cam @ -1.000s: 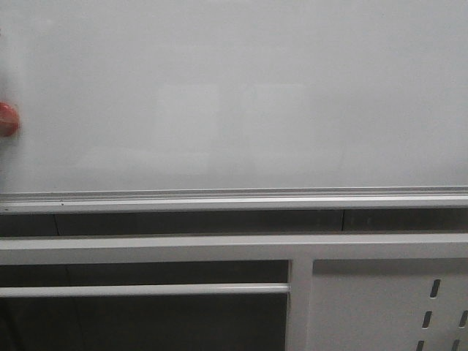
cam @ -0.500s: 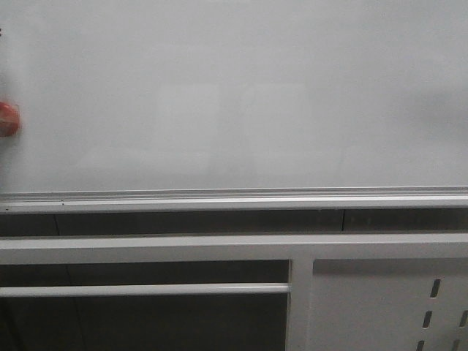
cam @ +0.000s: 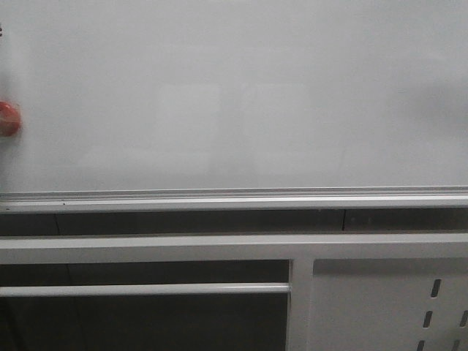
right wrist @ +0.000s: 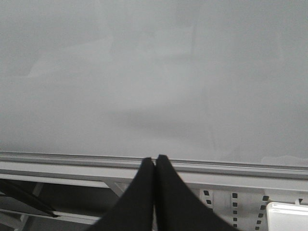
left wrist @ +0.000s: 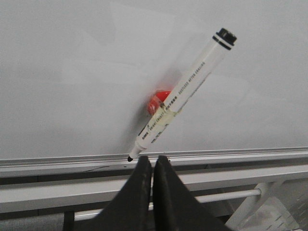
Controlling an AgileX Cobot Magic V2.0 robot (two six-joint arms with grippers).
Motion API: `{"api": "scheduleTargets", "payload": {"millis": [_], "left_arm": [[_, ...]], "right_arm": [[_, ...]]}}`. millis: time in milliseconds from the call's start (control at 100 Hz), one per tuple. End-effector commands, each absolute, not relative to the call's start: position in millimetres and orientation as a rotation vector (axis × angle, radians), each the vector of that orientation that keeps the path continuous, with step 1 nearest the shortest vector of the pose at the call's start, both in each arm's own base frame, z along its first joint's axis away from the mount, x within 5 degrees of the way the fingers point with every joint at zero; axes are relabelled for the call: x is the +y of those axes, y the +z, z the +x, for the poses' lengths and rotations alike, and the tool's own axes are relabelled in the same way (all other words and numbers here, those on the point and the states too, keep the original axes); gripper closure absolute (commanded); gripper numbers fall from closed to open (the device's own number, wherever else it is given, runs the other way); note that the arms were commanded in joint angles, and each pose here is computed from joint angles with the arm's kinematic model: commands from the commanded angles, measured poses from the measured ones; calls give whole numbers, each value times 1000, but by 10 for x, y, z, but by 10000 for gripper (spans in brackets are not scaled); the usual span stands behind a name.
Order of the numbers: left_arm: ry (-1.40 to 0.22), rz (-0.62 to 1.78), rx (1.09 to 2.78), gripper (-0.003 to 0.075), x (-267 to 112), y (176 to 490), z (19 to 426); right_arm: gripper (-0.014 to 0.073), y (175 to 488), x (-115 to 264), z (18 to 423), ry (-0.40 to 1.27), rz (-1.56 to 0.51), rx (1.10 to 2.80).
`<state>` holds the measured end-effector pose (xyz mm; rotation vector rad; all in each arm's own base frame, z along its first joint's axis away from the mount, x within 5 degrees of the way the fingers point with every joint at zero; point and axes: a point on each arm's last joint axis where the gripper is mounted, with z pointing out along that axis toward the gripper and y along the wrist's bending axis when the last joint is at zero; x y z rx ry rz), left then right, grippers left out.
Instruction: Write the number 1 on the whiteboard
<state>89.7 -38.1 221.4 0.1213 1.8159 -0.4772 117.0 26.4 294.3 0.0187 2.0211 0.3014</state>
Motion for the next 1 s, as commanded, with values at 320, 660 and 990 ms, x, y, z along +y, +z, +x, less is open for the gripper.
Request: {"api": "scheduleTargets", "payload": {"millis": [320,660,990], "left_arm": [[-478,374,1656,738,-628,2228,1000],[-392,414,1639,736,-710,2167,1158],[-365,414,1632,402,-750,2127,1238]], "right_arm": [[647,3147,269,1223,297,-7,1882],[647,3147,269,1223,297,-7,1882],[647,3147,269,1223,293,-13,1881]]}}
